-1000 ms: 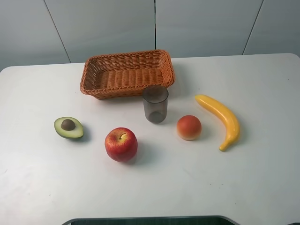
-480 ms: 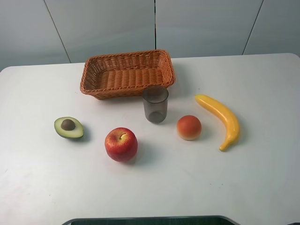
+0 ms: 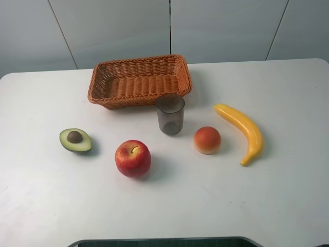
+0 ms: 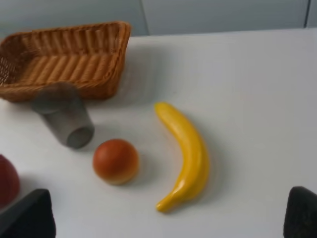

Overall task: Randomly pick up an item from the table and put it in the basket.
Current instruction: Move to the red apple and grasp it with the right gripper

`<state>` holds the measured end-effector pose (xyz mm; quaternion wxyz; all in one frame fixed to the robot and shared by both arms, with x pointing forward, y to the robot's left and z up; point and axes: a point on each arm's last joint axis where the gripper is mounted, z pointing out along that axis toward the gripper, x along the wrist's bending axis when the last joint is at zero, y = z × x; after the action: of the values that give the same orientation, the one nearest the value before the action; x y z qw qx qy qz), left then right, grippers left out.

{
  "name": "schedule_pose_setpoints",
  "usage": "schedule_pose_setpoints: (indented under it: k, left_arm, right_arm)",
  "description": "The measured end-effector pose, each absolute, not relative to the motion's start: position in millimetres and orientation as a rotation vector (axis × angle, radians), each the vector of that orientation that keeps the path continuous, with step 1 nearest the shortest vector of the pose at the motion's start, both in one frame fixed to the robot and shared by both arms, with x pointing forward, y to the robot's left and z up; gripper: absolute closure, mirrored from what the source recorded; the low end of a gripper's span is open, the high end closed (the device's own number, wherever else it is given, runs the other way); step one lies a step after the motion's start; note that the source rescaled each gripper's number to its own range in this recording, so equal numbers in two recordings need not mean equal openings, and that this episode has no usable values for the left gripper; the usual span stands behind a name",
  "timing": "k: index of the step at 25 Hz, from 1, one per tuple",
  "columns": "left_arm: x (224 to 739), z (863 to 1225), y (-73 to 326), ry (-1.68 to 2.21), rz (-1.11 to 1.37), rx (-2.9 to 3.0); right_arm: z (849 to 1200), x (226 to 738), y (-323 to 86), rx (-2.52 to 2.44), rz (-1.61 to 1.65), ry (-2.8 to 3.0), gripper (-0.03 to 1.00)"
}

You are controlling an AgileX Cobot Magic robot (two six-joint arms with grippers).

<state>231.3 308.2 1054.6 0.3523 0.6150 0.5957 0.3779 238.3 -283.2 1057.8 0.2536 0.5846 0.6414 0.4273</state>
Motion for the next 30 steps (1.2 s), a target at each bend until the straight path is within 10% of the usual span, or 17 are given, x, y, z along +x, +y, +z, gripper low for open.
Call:
schedule_pose_setpoints:
  k: [11, 30]
  left_arm:
    - [231.3, 1054.6, 308.2, 1.541, 0.978, 1.591]
    - [231.3, 1054.6, 308.2, 1.541, 0.978, 1.591]
  right_arm:
    - [1111.8, 311.6, -263.7, 1.478, 0.994, 2.182, -0.03]
    - [1037.8, 398.8, -84.8, 0.416, 0.452, 3.052, -0.03]
